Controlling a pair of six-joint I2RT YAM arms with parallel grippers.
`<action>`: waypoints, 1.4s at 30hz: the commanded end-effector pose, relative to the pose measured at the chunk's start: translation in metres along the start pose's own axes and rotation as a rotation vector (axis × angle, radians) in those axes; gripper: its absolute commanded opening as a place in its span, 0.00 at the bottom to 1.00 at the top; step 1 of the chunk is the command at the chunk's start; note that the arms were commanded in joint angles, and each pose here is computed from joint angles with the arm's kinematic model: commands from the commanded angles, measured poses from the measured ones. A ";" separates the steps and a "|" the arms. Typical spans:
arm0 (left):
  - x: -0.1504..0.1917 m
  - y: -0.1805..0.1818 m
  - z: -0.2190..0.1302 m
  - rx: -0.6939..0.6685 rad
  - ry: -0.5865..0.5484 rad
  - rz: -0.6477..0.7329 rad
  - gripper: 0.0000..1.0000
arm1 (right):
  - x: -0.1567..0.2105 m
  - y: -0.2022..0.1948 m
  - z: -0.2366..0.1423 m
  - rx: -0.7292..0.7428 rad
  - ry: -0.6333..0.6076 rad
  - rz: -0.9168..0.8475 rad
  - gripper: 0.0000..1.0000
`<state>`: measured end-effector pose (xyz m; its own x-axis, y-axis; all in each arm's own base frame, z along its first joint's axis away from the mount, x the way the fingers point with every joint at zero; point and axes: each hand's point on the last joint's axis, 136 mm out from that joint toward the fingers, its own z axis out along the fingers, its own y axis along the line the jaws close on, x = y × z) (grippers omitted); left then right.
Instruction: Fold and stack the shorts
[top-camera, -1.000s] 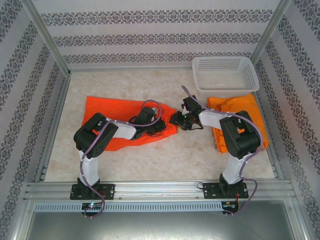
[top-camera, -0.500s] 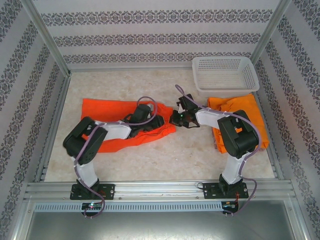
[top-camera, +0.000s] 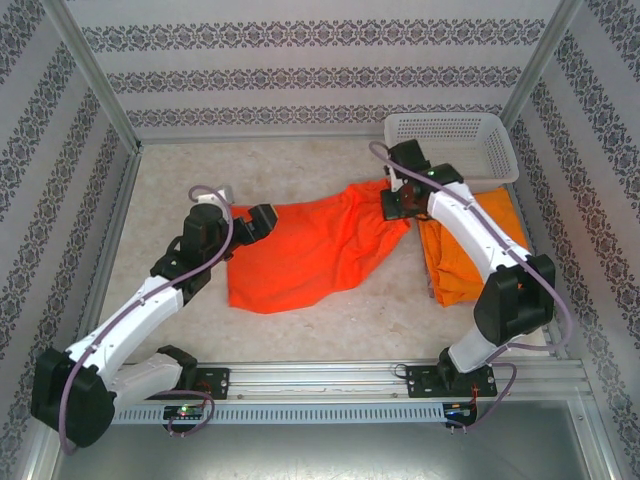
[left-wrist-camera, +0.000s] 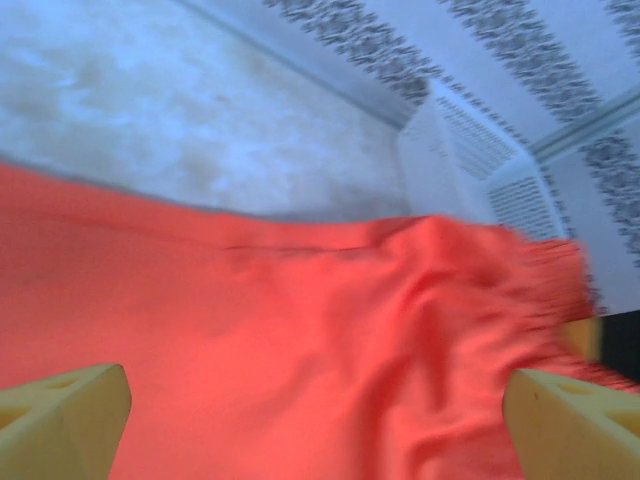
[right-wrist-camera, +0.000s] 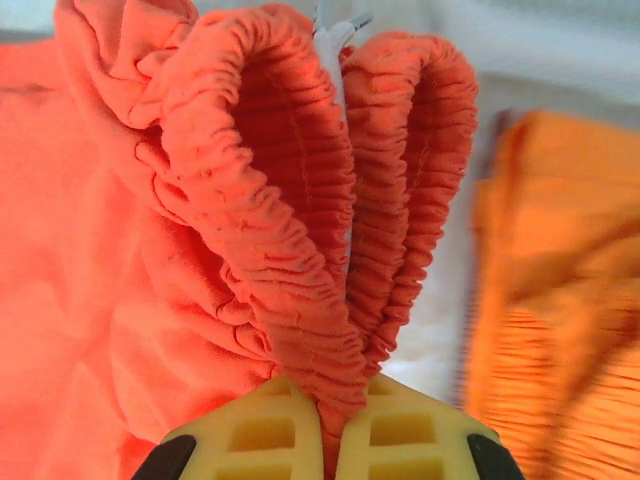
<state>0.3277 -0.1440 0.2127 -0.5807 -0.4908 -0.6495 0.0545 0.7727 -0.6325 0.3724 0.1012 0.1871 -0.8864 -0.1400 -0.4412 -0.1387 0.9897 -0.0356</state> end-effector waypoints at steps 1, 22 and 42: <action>0.026 0.034 -0.003 -0.095 0.072 0.000 0.96 | 0.004 -0.040 -0.035 0.191 0.072 -0.159 0.00; 0.058 0.052 0.008 -0.097 0.138 -0.061 1.00 | -0.045 0.035 -0.080 0.192 0.070 -0.250 0.00; 0.050 0.065 -0.003 -0.113 0.054 -0.123 1.00 | 0.006 0.298 -0.024 -0.564 0.261 -0.100 0.56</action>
<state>0.2963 -0.1271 0.1270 -0.6793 -0.5168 -0.5210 -0.1040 0.7706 -0.6288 0.3254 0.3503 0.1500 -0.9042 -0.3897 -0.1751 -0.4118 0.9040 0.1148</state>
